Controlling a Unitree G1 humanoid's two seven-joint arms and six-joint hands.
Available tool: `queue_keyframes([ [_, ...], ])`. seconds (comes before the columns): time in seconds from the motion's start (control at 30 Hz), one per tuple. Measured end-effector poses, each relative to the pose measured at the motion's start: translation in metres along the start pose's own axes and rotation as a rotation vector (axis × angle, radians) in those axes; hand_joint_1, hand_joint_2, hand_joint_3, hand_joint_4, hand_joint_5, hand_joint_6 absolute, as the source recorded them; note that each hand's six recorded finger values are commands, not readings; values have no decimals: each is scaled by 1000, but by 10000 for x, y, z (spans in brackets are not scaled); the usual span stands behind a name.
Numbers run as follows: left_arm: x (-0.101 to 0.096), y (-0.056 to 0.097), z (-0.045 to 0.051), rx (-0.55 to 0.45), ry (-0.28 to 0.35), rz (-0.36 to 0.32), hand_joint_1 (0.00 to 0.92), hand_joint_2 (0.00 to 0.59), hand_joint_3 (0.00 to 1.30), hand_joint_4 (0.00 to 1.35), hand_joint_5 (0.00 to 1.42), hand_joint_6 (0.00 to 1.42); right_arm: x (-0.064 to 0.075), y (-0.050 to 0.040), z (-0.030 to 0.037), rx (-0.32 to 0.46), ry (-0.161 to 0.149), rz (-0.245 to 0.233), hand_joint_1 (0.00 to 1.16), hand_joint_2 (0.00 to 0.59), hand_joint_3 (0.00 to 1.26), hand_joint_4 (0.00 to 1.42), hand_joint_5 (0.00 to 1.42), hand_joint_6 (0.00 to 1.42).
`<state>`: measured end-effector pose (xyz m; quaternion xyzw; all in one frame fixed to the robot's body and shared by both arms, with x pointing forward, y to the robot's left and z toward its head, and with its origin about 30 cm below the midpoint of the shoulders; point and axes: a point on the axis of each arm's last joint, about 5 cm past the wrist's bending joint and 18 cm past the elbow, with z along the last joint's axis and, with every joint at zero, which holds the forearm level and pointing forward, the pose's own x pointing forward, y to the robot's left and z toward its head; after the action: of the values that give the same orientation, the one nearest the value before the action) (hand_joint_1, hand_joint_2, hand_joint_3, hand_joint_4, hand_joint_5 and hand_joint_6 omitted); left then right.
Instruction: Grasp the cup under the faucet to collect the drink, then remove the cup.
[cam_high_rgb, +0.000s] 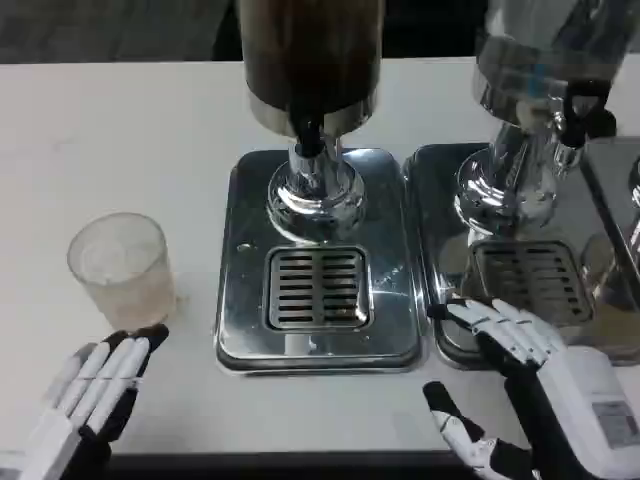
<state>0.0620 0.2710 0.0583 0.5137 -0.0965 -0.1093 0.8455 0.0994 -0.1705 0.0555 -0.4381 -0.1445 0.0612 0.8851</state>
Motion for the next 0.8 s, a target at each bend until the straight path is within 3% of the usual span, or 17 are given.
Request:
queue_keyframes([
  [0.53, 6, -28, 15, -14, 0, -4, 0, 41, 0, 0, 0, 0, -3, 4, -5, 24, 16, -10, 477, 425, 294, 227, 170, 170],
  [0.8, 26, 16, -10, -76, -38, 119, 0, 0, 0, 0, 0, 0, 13, 19, 15, 32, 31, -24, 477, 426, 295, 239, 170, 175],
])
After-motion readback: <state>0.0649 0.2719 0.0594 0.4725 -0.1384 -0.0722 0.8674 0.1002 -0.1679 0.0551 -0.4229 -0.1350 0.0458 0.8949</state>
